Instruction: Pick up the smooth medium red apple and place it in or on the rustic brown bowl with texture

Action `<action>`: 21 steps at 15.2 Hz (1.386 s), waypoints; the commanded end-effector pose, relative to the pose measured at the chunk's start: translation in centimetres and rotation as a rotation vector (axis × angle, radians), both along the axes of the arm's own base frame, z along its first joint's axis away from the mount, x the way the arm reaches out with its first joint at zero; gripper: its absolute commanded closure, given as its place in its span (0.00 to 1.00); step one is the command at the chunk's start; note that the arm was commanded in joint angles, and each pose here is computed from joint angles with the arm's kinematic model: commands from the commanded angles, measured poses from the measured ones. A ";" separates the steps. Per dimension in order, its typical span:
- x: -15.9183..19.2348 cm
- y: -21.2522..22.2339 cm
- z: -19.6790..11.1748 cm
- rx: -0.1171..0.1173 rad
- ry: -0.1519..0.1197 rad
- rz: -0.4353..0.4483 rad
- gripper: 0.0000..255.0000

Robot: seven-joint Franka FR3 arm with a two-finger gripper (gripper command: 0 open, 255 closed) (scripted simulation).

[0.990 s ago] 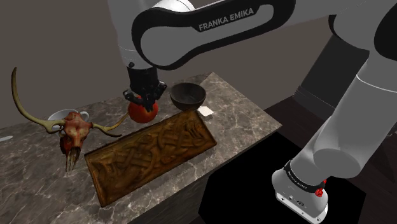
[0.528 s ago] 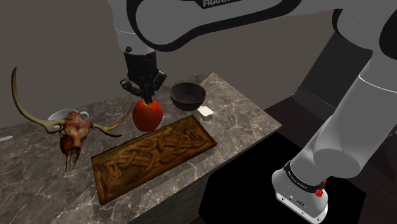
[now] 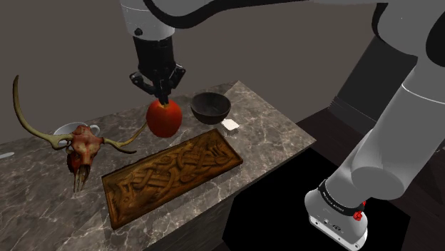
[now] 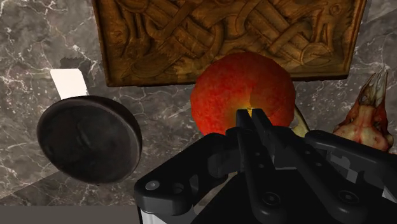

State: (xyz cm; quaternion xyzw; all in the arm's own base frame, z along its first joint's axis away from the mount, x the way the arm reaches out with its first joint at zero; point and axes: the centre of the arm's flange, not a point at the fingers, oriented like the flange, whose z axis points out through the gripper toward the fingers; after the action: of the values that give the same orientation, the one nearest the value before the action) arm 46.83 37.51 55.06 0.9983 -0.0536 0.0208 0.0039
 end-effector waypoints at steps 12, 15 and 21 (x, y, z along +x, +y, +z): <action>3.2 -8.3 5.8 0.000 0.000 0.000 1.00; 4.6 -11.8 6.9 0.000 0.000 0.000 1.00; 7.3 -18.9 9.3 0.000 0.000 0.000 1.00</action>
State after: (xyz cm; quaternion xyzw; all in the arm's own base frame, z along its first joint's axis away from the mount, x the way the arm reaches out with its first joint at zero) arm 53.82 20.00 63.94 0.9983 -0.0545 0.0206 0.0038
